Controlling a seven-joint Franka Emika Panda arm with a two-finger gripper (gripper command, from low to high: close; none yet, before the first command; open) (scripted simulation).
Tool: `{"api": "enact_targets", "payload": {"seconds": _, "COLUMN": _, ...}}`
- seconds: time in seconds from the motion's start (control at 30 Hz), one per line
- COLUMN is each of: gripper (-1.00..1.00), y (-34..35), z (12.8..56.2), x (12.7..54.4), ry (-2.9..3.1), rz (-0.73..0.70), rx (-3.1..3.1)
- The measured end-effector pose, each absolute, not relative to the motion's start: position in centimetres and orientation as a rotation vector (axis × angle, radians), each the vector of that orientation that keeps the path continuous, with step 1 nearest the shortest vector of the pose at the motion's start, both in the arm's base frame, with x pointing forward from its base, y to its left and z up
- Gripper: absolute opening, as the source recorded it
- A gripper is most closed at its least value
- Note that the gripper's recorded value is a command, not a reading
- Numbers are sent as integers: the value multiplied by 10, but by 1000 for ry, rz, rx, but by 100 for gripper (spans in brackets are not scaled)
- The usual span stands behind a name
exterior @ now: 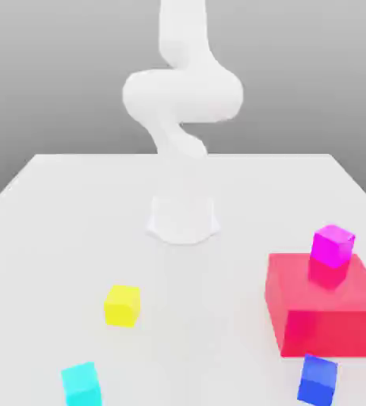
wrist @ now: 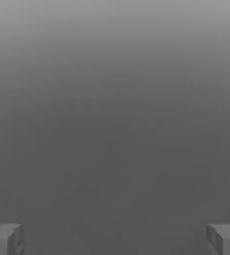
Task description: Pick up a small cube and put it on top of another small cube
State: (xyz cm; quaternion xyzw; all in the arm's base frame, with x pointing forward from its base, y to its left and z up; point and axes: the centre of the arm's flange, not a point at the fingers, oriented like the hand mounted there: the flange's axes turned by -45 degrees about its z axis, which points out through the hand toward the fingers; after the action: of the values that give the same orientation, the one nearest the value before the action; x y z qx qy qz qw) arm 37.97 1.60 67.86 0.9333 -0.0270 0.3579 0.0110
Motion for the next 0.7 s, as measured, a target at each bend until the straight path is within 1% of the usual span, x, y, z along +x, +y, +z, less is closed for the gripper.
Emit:
{"api": "enact_targets", "payload": {"seconds": 0.17, "gripper": 0, "y": 46, "z": 603, "x": 439, "ry": -196, "rz": 908, "rx": 2929}}
{"api": "enact_targets", "payload": {"seconds": 0.37, "gripper": 0, "y": 78, "z": 502, "x": 486, "ry": -302, "rz": 689, "rx": 2946}}
{"api": "enact_targets", "payload": {"seconds": 0.53, "gripper": 0, "y": 105, "z": 415, "x": 506, "ry": -379, "rz": 517, "rx": 2968}}
{"api": "enact_targets", "payload": {"seconds": 0.7, "gripper": 0, "y": 138, "z": 329, "x": 507, "ry": -445, "rz": 349, "rx": 3001}}
